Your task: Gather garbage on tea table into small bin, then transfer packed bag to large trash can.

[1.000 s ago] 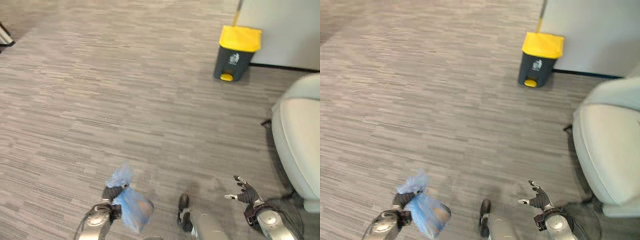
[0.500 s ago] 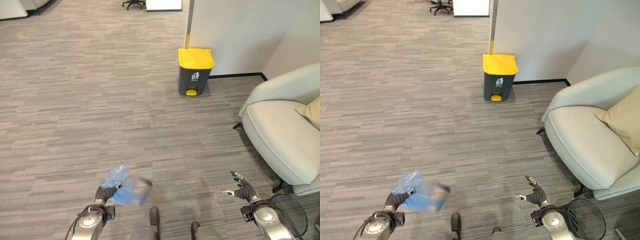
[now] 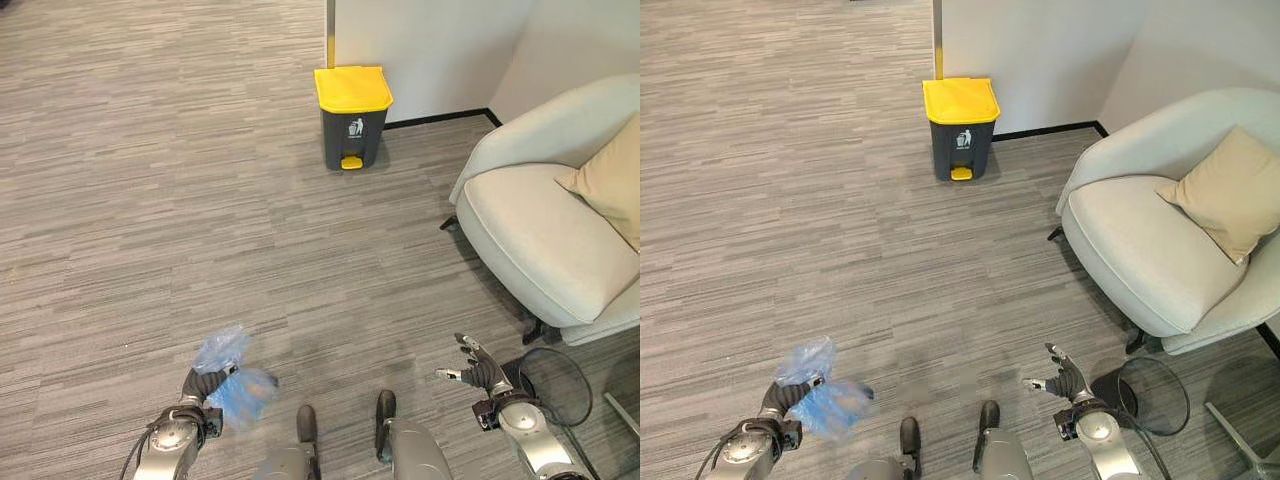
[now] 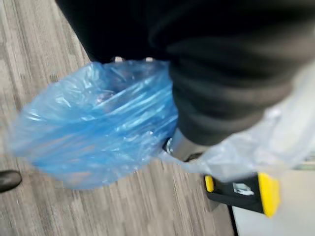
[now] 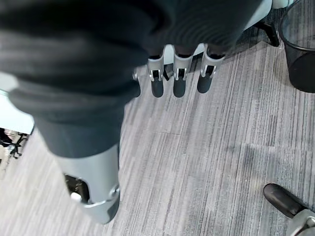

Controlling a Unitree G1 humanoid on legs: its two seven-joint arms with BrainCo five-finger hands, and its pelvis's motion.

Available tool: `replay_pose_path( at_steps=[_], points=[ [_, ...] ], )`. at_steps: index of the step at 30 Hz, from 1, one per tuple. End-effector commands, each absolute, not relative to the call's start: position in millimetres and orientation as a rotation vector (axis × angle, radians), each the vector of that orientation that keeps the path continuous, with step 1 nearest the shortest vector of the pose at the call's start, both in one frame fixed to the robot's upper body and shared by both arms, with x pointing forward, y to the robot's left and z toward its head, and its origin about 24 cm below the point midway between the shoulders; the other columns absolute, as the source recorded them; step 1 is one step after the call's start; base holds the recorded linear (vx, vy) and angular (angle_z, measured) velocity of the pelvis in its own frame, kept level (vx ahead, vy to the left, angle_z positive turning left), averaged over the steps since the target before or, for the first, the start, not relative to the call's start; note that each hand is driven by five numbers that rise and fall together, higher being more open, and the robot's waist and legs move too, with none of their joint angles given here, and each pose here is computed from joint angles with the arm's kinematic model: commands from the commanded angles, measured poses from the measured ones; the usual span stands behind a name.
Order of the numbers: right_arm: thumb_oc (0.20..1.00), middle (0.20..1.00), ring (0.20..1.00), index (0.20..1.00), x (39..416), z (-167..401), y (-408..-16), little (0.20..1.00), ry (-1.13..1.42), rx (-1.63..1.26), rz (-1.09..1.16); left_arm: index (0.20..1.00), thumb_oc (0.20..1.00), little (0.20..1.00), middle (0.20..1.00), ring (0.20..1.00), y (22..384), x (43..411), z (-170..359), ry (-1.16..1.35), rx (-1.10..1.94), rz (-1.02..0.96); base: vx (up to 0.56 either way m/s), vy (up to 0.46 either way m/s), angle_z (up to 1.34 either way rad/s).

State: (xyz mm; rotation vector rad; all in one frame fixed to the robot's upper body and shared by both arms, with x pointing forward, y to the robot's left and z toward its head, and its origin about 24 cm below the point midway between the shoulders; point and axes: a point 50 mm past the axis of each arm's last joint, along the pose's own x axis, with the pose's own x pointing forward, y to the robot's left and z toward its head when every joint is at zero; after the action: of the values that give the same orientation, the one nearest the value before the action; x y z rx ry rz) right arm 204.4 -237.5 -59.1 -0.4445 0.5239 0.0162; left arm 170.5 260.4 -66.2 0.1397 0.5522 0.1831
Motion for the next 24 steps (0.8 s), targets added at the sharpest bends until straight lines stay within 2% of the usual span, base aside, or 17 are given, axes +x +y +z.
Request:
replay_pose_path(
  at_steps=[1,5,13,21,24],
  points=[
    [1.0,1.0,1.0,1.0,212,-44,-242,1.0,0.442,-0.467,0.015,0.2,0.2,0.2,0.2,0.2,269,186,-43,0.416,0.149,0.203,0.38,-0.328,0.23],
    [1.0,1.0,1.0,1.0,210,-42,-255,1.0,0.449,-0.471,-0.035,0.2,0.2,0.2,0.2,0.2,263,187,-46,0.418,0.106,0.198,0.28,-0.338,0.45],
    [1.0,1.0,1.0,1.0,211,-40,-266,1.0,0.455,-0.488,-0.08,0.2,0.2,0.2,0.2,0.2,265,191,-45,0.416,0.119,0.203,0.19,-0.065,-0.01],
    [1.0,1.0,1.0,1.0,206,-50,-251,1.0,0.486,-0.465,-0.042,0.2,0.2,0.2,0.2,0.2,268,182,-46,0.437,0.142,0.2,0.46,0.158,-0.31],
    [1.0,1.0,1.0,1.0,214,-48,-239,1.0,0.452,-0.444,-0.013,0.2,0.2,0.2,0.2,0.2,277,190,-36,0.409,0.19,0.208,0.42,0.29,-0.25]
  ],
)
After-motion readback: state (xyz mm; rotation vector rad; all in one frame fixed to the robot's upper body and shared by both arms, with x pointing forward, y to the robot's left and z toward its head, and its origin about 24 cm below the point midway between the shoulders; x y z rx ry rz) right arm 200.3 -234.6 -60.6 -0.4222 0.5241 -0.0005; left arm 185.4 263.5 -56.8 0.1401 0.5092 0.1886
